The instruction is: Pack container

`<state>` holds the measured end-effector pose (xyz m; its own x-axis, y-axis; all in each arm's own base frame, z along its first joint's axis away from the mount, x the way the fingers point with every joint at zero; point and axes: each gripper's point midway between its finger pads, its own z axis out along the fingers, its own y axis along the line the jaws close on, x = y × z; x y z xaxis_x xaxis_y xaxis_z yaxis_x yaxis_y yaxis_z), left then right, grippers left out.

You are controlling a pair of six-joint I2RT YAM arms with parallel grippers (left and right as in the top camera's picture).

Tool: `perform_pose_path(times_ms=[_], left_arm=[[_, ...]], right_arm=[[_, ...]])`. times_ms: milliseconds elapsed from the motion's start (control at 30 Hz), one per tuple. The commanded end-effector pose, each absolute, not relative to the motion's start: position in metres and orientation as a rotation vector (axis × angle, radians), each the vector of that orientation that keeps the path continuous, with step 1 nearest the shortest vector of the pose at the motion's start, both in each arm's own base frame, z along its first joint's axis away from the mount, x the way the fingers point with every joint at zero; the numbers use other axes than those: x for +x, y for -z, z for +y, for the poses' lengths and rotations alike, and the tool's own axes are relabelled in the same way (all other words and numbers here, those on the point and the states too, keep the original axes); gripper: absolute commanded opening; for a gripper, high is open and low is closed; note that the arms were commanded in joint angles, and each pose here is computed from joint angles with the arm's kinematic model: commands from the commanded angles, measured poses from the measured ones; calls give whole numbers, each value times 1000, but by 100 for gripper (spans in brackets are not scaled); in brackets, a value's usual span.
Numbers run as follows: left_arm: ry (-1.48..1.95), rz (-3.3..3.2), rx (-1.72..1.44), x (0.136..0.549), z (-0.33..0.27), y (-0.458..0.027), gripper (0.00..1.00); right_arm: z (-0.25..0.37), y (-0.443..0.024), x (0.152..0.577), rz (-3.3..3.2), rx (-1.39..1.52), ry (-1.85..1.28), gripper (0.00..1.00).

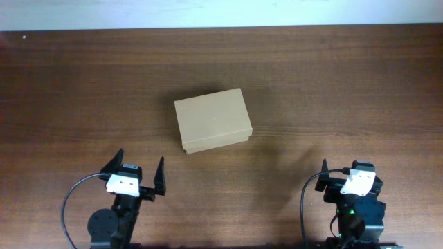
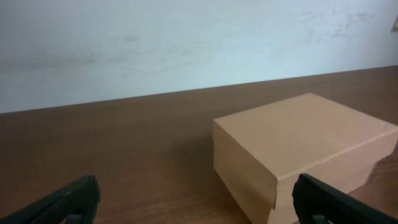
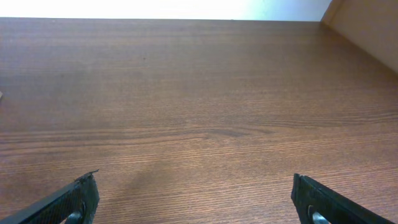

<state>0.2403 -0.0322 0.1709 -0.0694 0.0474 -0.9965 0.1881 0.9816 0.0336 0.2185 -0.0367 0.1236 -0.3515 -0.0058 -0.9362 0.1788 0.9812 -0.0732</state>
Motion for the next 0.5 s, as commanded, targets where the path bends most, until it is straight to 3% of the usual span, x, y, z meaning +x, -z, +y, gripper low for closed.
perform_pose_path(times_ms=[0,467], left_arm=[[129,1627,201,242,-36,-162,100],[69,1620,142,245,-19,-162,100]], right_arm=[[-38,-123,218,1915,141,191,99],[-38,-123,218,1915,141,191,99]])
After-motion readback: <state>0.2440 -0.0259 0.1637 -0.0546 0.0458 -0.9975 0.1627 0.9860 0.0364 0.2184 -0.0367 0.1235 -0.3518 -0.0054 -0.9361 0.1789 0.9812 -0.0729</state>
